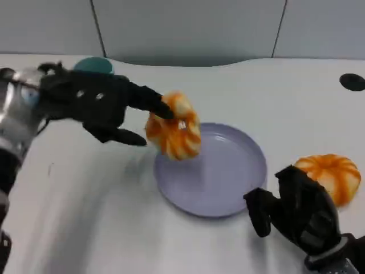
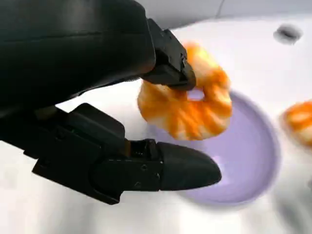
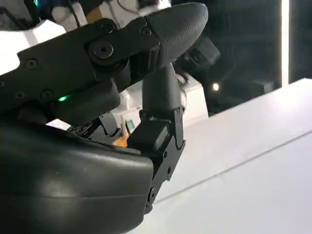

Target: Grasp the bread from the table and place it into the plate.

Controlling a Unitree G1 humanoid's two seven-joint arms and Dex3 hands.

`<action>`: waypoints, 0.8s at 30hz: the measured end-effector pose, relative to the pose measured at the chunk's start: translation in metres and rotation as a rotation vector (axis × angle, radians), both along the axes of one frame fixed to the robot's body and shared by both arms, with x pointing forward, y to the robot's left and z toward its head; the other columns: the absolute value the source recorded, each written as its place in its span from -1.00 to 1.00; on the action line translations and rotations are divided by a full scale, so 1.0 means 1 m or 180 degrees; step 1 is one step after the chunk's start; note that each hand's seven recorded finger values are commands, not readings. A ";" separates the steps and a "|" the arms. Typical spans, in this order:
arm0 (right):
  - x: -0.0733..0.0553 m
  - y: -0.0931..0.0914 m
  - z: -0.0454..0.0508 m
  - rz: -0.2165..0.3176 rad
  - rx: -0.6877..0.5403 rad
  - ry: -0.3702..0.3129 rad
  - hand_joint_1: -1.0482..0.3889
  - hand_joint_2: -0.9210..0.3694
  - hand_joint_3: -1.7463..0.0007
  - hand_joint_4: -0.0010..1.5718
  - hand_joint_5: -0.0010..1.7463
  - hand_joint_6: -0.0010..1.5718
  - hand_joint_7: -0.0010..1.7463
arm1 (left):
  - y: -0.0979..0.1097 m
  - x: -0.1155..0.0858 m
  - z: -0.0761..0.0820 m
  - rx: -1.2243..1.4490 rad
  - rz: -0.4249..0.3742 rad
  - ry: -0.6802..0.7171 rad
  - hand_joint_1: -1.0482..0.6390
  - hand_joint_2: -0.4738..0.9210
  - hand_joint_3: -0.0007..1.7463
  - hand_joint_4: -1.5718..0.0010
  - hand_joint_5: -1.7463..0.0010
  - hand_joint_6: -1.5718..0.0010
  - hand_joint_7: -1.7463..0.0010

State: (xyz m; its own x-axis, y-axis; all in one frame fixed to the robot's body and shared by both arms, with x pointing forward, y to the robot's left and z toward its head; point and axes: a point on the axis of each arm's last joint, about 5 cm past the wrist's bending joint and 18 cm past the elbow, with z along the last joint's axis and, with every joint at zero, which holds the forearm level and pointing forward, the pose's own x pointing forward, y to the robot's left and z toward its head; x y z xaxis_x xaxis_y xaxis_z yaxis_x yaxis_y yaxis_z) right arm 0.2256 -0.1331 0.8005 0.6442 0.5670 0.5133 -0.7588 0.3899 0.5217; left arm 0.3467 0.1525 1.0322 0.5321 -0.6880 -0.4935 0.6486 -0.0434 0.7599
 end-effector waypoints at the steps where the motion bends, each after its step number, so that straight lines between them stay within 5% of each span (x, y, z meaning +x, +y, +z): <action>1: 0.000 0.002 0.0007 0.0034 0.0028 0.0013 0.01 -0.99 1.00 -0.03 1.00 -0.18 0.81 | -0.003 0.002 0.009 0.0068 -0.0018 -0.0074 -1.00 1.00 -0.46 1.00 0.33 0.52 0.70; 4: 0.002 0.007 0.0033 0.0051 0.0088 0.0047 -0.04 -0.96 0.99 0.04 1.00 -0.17 0.94 | -0.009 0.006 0.027 0.0228 -0.0077 -0.0251 -1.00 1.00 -0.41 1.00 0.29 0.51 0.69; 12: 0.001 0.023 0.0062 0.0069 0.0207 0.0142 -0.06 -0.96 1.00 0.09 1.00 -0.10 1.00 | -0.016 0.006 0.033 0.0441 -0.0214 -0.0315 -1.00 1.00 -0.38 1.00 0.23 0.38 0.63; 17: 0.002 0.025 0.0074 0.0094 0.0200 0.0140 -0.05 -0.98 0.98 0.06 1.00 -0.16 1.00 | -0.014 0.002 0.038 0.0024 -0.0326 -0.0529 -1.00 1.00 -0.34 1.00 -0.19 0.20 0.65; 20: 0.003 0.023 0.0072 0.0156 0.0201 0.0054 -0.07 -0.97 0.99 0.07 1.00 -0.17 1.00 | 0.004 -0.002 0.025 -0.0679 -0.0258 -0.0521 -1.00 1.00 -0.31 1.00 -0.21 0.28 0.71; 24: 0.003 0.015 0.0068 0.0147 0.0164 0.0058 -0.06 -0.95 0.99 0.07 1.00 -0.14 0.96 | 0.042 -0.014 -0.023 -0.1621 0.0177 -0.0093 -1.00 1.00 -0.31 1.00 -0.19 0.33 0.75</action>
State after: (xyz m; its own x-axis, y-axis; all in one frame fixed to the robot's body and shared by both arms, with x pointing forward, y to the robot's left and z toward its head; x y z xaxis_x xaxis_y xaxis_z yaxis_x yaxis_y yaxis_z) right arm 0.2287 -0.1177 0.8073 0.6275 0.5694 0.5310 -0.7656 0.3270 0.5540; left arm 0.3322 0.1949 1.0095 0.5832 -0.8076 -0.0874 0.6176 0.3709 0.6935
